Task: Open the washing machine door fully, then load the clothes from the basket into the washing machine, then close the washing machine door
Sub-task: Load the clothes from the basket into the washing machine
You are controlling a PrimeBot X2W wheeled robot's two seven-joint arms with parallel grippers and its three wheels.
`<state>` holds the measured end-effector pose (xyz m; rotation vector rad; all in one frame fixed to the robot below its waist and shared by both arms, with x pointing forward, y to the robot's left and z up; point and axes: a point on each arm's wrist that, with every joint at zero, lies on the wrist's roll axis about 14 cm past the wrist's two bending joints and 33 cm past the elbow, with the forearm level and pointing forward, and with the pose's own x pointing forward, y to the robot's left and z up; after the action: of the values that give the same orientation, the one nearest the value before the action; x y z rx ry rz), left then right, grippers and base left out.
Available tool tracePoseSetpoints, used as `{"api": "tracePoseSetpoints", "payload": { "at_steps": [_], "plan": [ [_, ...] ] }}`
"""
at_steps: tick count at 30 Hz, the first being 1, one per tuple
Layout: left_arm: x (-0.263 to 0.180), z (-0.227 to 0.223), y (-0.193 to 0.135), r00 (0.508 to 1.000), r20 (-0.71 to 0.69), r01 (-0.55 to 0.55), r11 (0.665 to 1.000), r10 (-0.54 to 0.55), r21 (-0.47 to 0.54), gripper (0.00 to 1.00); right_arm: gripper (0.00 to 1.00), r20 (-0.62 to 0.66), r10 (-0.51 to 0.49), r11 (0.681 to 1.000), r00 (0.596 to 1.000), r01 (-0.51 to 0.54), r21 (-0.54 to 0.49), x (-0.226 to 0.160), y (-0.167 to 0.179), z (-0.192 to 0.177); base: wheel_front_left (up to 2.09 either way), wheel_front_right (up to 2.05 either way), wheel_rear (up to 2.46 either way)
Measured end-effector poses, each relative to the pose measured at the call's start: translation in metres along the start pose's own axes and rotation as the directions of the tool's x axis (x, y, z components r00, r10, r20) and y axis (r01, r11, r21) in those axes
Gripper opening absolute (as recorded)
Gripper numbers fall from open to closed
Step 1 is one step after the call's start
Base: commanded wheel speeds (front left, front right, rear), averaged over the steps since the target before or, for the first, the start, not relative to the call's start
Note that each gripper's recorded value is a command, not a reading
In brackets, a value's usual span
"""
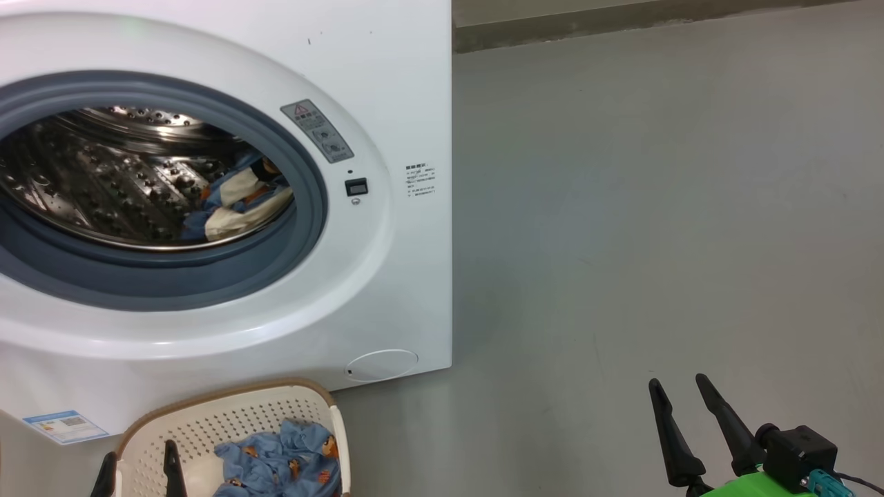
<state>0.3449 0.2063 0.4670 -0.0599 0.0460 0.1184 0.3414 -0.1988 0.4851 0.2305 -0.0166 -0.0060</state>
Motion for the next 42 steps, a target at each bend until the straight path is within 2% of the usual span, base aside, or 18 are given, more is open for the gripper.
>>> {"api": "tracePoseSetpoints", "payload": {
  "at_steps": [19,42],
  "plan": [
    [-0.005,-0.003,0.000,1.000,-0.010,0.003,1.000,-0.003,0.004,1.00,1.00,0.005,0.005,1.000,1.000,-0.005,-0.005,0.000,0.000,0.002,0.00,0.00,0.00],
    [-0.008,-0.016,0.000,0.999,-0.053,-0.001,1.000,0.001,0.004,1.00,1.00,-0.008,0.057,0.997,0.998,-0.058,-0.048,0.013,0.015,0.000,0.00,0.00,0.00]
  ]
}}
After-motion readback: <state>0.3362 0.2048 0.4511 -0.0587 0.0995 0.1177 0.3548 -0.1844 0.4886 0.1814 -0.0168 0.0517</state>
